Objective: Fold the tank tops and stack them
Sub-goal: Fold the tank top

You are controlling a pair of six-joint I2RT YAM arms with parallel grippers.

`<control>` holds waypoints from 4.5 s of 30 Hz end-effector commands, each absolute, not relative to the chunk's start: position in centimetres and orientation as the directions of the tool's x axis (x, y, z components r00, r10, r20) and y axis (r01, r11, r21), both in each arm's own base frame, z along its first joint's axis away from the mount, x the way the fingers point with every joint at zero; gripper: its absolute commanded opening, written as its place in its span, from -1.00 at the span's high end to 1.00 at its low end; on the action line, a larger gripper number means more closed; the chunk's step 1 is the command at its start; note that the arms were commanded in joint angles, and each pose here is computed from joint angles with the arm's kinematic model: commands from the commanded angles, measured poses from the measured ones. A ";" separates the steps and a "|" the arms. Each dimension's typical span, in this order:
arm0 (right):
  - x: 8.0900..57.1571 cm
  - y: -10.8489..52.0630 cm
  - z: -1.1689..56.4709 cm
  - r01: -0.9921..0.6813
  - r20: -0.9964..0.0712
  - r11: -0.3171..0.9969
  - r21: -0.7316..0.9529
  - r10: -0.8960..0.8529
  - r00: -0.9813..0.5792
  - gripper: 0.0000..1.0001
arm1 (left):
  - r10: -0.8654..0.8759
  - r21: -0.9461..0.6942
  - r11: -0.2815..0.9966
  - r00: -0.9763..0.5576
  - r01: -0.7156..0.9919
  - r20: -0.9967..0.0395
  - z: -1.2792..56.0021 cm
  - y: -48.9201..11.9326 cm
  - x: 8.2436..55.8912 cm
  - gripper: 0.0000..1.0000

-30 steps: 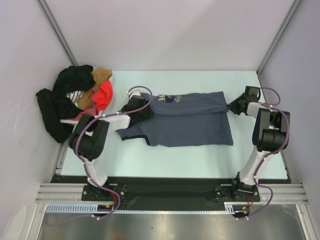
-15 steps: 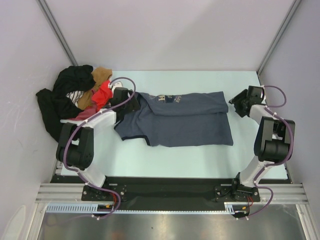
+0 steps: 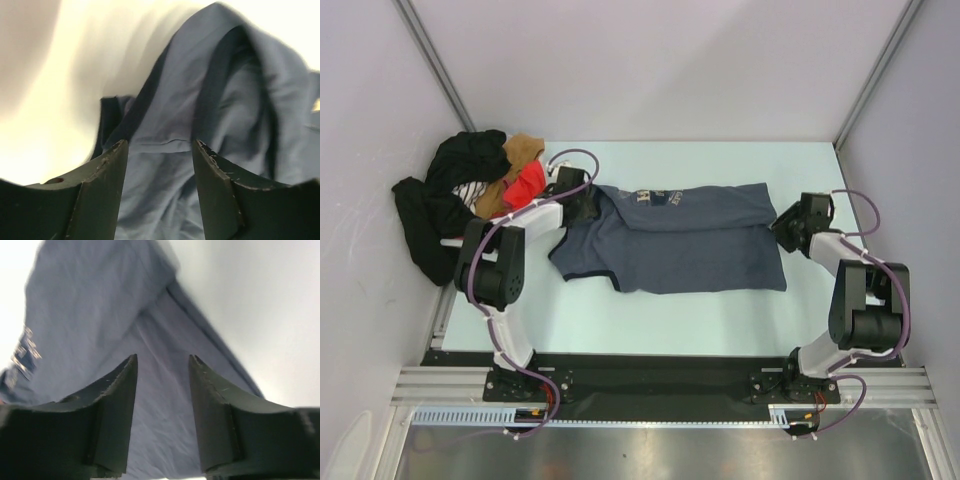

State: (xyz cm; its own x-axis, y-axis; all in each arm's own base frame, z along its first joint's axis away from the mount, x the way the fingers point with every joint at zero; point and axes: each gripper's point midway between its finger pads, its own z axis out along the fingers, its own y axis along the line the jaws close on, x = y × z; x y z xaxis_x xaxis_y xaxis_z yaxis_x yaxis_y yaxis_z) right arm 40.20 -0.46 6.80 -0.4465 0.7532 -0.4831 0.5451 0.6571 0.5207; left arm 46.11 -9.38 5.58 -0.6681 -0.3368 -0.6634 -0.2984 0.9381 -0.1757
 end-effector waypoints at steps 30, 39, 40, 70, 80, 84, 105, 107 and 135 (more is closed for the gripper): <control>26.3 -1.4 4.0 0.761 -0.441 0.607 0.229 0.762 -0.475 -0.32 | -0.346 -0.161 0.932 -0.673 -0.323 -0.653 5.3 -6.9 47.7 -0.16; 26.6 -1.2 3.3 0.777 -0.431 0.570 0.267 0.792 -0.432 -0.10 | -0.346 -0.172 0.934 -0.676 -0.313 -0.651 5.2 -7.2 47.8 -0.15; 26.8 -1.2 3.0 0.778 -0.429 0.570 0.264 0.792 -0.434 -0.05 | -0.347 -0.175 0.934 -0.677 -0.310 -0.649 5.2 -7.3 47.8 -0.15; 26.0 -5.4 2.0 0.856 -0.442 0.461 0.232 0.834 -0.330 1.00 | -0.370 -0.024 0.867 -0.610 -0.497 -0.701 10.2 3.4 52.7 0.93; 25.6 -5.1 1.9 0.849 -0.429 0.466 0.248 0.839 -0.335 1.00 | -0.445 -0.055 0.831 -0.604 -0.553 -0.661 8.3 5.4 52.3 0.08; 25.4 -4.9 1.7 0.845 -0.426 0.469 0.255 0.839 -0.337 1.00 | -0.460 -0.092 0.823 -0.564 -0.560 -0.686 9.6 5.2 51.1 -0.11; 25.1 -4.2 2.5 0.817 -0.422 0.500 0.286 0.832 -0.361 1.00 | -0.360 -0.426 0.898 -0.732 -0.104 -0.579 8.7 -15.6 29.3 -0.07; 25.1 -4.1 2.4 0.815 -0.418 0.501 0.290 0.833 -0.363 1.00 | -0.376 -0.456 0.883 -0.742 -0.107 -0.555 7.5 -16.7 27.2 0.01; 24.5 -3.9 2.6 0.809 -0.414 0.518 0.277 0.824 -0.386 1.00 | -0.270 -0.416 0.908 -0.821 -0.043 -0.504 2.2 -23.7 24.3 0.99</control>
State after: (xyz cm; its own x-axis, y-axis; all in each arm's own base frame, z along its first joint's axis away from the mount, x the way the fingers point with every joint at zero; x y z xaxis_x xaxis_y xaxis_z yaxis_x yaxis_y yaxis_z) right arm 25.22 -3.64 2.45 -0.3767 0.8324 -0.4064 0.8036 0.5119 0.3037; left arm 23.78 -23.22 1.74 -0.8289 -0.2764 -0.4863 -0.0506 0.9029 -0.4269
